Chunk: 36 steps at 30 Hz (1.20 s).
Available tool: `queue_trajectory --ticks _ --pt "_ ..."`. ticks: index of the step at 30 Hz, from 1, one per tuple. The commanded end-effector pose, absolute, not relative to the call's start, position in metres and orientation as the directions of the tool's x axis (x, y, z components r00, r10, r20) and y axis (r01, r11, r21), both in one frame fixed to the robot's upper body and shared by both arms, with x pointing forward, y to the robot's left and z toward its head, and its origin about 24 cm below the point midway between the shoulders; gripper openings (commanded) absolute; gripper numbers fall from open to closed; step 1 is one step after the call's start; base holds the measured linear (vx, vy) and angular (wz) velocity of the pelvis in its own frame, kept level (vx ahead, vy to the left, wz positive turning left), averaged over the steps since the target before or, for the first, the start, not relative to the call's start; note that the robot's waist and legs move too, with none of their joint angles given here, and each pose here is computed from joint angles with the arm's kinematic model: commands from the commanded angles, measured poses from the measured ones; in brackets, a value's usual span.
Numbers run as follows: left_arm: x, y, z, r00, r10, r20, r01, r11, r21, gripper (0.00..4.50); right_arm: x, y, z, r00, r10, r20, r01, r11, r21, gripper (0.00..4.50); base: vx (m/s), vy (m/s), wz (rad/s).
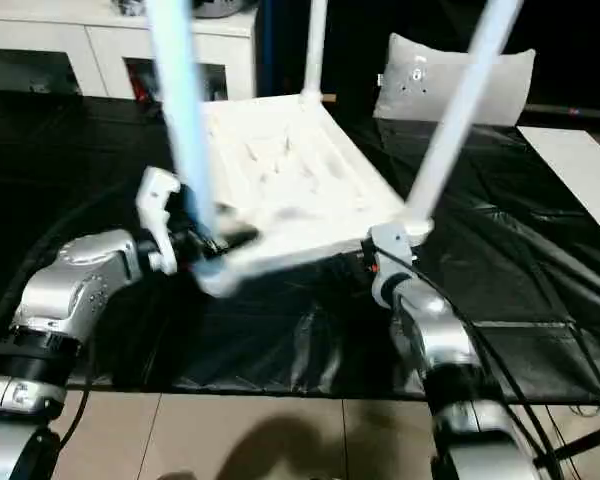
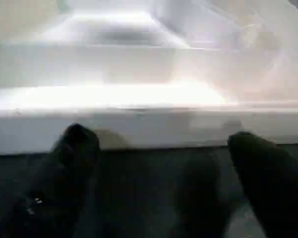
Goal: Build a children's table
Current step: Rotate table base
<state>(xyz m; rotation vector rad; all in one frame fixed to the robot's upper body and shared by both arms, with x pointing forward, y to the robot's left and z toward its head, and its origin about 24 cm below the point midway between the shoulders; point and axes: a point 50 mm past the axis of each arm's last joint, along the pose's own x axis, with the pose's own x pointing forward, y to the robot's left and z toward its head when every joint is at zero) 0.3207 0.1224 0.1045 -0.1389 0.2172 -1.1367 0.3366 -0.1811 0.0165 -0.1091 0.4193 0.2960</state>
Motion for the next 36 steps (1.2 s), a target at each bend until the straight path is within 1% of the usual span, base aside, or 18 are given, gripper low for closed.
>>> queue_trajectory --ticks 1,6,7,9,11,13,14,16,19,20,21,22,23,24,27,31,35,36 --pt "0.305 0.104 0.108 0.223 -0.974 -0.042 0.938 0.226 -0.261 4.44 0.336 -0.189 0.011 0.866 0.23 -0.444 -0.282 0.958 -0.052 4.5 0.0 0.0 0.0" --pt "0.29 0.083 0.112 0.102 -0.995 0.005 0.96 0.097 -0.264 4.44 0.339 -0.188 0.011 0.872 0.241 -0.425 -0.281 0.959 -0.034 4.5 0.0 0.0 0.0" --pt "0.283 0.072 0.116 0.062 -0.998 0.031 0.963 0.052 -0.263 4.44 0.341 -0.183 0.014 0.875 0.265 -0.406 -0.298 0.954 -0.02 4.5 0.0 0.0 0.0" --pt "0.279 0.062 0.12 0.034 -0.998 0.052 0.966 0.02 -0.259 4.44 0.342 -0.177 0.016 0.874 0.294 -0.387 -0.324 0.946 -0.013 4.5 0.0 0.0 0.0" --pt "0.278 0.051 0.122 0.045 -0.997 0.063 0.967 0.027 -0.253 4.44 0.344 -0.167 0.018 0.865 0.339 -0.37 -0.366 0.931 -0.003 4.5 0.0 0.0 0.0" --pt "0.278 0.048 0.122 0.048 -0.997 0.061 0.968 0.031 -0.249 4.44 0.344 -0.164 0.019 0.86 0.358 -0.364 -0.385 0.923 -0.002 4.5 0.0 0.0 0.0" --pt "0.279 0.043 0.121 0.053 -0.997 0.059 0.969 0.037 -0.243 4.44 0.344 -0.154 0.019 0.843 0.403 -0.355 -0.429 0.903 0.007 4.5 0.0 0.0 0.0" --pt "0.279 0.037 0.121 0.058 -0.996 0.062 0.97 0.042 -0.239 4.44 0.343 -0.145 0.018 0.823 0.445 -0.352 -0.473 0.881 0.008 4.5 0.0 0.0 0.0" --pt "0.282 0.032 0.121 0.099 -0.994 0.054 0.972 0.085 -0.219 4.44 0.343 -0.138 0.017 0.818 0.451 -0.358 -0.487 0.873 -0.015 4.5 0.0 0.0 0.0" --pt "0.282 0.032 0.121 0.099 -0.994 0.054 0.972 0.085 -0.219 4.44 0.343 -0.138 0.017 0.818 0.451 -0.358 -0.487 0.873 -0.015 4.5 0.0 0.0 0.0" --pt "0.289 0.033 0.12 0.17 -0.985 0.039 0.967 0.159 -0.198 4.44 0.345 -0.14 0.017 0.833 0.424 -0.357 -0.461 0.887 -0.024 4.5 0.0 0.0 0.0" --pt "0.29 0.033 0.12 0.183 -0.982 0.036 0.966 0.173 -0.195 4.44 0.345 -0.14 0.017 0.835 0.418 -0.357 -0.455 0.89 -0.023 4.5 0.0 0.0 0.0" --pt "0.298 0.036 0.118 0.256 -0.966 0.022 0.953 0.249 -0.174 4.44 0.346 -0.144 0.016 0.849 0.39 -0.356 -0.424 0.905 -0.022 4.5 0.0 0.0 0.0" --pt "0.302 0.039 0.118 0.29 -0.957 0.017 0.945 0.284 -0.16 4.44 0.346 -0.148 0.016 0.854 0.379 -0.356 -0.413 0.91 -0.022 4.5 0.0 0.0 0.0" --pt "0.306 0.042 0.119 0.329 -0.944 0.026 0.935 0.322 -0.146 4.44 0.345 -0.154 0.015 0.857 0.373 -0.355 -0.405 0.914 -0.017 4.5 0.0 0.0 0.0" --pt "0.305 0.043 0.119 0.329 -0.944 0.033 0.937 0.322 -0.132 4.44 0.344 -0.162 0.014 0.865 0.352 -0.357 -0.387 0.922 -0.029 4.5 0.0 0.0 0.0" --pt "0.302 0.058 0.112 0.296 -0.955 -0.012 0.948 0.296 -0.115 4.44 0.342 -0.173 0.017 0.881 0.334 -0.335 -0.365 0.931 -0.032 4.5 0.0 0.0 0.0" --pt "0.303 0.068 0.109 0.293 -0.955 -0.049 0.95 0.297 -0.1 4.44 0.34 -0.177 0.018 0.883 0.338 -0.326 -0.37 0.928 -0.038 4.5 0.0 0.0 0.0"
